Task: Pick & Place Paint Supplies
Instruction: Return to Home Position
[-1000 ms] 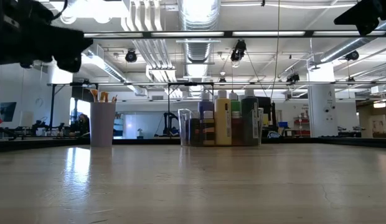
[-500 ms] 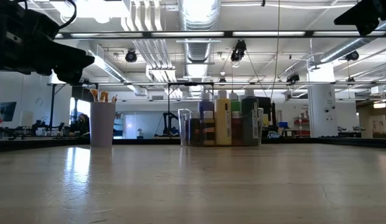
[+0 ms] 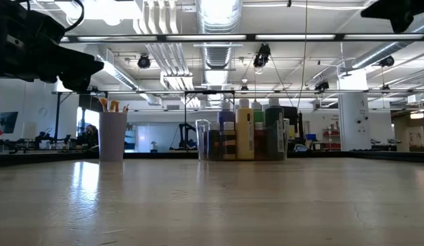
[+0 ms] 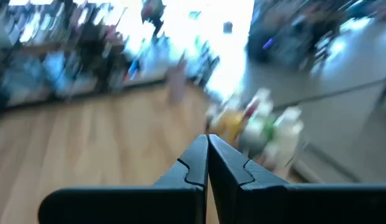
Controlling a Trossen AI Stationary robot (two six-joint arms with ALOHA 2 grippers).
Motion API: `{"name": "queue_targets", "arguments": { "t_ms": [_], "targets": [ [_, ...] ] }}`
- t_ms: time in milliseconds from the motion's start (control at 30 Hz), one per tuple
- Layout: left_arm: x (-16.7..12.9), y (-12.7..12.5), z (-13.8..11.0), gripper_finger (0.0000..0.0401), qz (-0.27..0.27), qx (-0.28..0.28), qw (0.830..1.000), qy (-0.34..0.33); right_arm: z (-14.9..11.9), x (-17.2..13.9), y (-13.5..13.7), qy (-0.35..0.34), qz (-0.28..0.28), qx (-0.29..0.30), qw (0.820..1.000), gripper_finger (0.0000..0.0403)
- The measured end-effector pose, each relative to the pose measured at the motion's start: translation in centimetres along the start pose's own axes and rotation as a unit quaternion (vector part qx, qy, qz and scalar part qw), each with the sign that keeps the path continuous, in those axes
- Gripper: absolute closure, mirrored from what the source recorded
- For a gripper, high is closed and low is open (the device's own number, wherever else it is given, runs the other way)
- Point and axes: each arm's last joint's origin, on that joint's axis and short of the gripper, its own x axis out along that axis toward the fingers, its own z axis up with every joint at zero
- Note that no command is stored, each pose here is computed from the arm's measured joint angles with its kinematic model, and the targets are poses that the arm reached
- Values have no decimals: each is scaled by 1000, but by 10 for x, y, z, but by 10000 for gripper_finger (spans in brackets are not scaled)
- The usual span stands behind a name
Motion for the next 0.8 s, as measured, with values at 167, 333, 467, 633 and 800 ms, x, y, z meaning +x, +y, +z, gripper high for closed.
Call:
{"name": "queue_targets", "arguments": {
  "t_ms": [167, 333, 467, 633, 800],
  "targets": [
    [0, 0, 0, 261, 0, 0, 1000, 0, 13, 5, 0, -82, -87, 13, 993, 394],
    [0, 0, 0, 261, 0, 0, 1000, 0, -1, 24, 13, -108, -61, 13, 992, 394],
    [0, 0, 0, 261, 0, 0, 1000, 0, -24, 44, 25, -118, -22, -19, 993, 394],
    [0, 0, 0, 261, 0, 0, 1000, 0, -55, 62, 33, -115, -1, -37, 993, 394],
    [0, 0, 0, 261, 0, 0, 1000, 0, -74, 68, 34, -125, 4, -49, 991, 394]
  ]
}}
